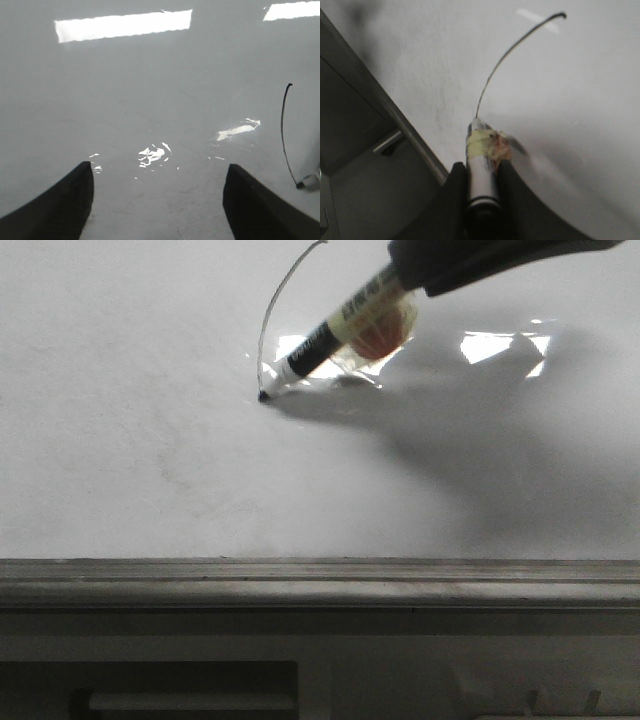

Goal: Write number 6 on whiteboard

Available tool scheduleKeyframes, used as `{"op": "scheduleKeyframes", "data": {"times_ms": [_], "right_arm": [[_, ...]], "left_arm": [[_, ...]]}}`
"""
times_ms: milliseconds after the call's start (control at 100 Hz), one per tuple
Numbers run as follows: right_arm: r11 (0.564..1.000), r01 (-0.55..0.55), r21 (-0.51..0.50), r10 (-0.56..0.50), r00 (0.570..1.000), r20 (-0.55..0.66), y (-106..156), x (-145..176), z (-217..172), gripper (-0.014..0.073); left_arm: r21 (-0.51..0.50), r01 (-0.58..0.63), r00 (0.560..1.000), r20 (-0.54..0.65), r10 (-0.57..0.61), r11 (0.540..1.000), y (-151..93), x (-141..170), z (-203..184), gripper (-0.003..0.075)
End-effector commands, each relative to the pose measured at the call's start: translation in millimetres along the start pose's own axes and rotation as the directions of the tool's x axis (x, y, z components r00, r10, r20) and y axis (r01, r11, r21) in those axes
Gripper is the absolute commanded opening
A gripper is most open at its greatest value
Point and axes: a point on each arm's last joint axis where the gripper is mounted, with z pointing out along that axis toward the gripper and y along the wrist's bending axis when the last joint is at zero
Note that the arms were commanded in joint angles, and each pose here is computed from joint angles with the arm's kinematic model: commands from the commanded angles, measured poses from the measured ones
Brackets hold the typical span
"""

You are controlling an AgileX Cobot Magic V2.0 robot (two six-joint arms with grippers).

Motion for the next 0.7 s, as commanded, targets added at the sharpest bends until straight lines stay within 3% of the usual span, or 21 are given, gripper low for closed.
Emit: {"op": "scheduleKeyframes", "data": {"times_ms": [0,90,310,490,690], "right_arm": [[0.994,0.035,0.105,-0.037,0.999,0.012,-7.0,-5.5,-10.8,-0.0045],[0.985,0.043,0.169,-0.048,0.999,0.025,-9.8,-5.9,-25.0,-0.0045],[0.971,-0.018,0.238,-0.034,0.976,0.216,-11.1,-22.6,-45.6,-0.0045],[0.993,-0.023,0.117,-0.002,0.978,0.208,-1.6,-34.3,-16.5,-0.0045],[0.994,0.053,-0.092,-0.050,0.998,0.031,23.2,-31.9,-2.4,-0.0045]], "left_arm": [[-0.033,0.028,0.996,0.087,-0.025,0.999,2.7,-13.9,-2.5,0.0491],[-0.032,0.030,0.996,0.087,-0.027,0.999,2.7,-14.0,-2.5,0.0491],[-0.030,0.033,0.996,0.086,-0.030,0.999,2.5,-13.8,-2.5,0.0491],[-0.027,0.033,0.996,0.081,-0.031,0.999,2.2,-13.4,-2.4,0.0491],[-0.011,0.032,0.998,0.060,-0.031,0.999,0.6,-11.5,-2.3,0.0491]]}}
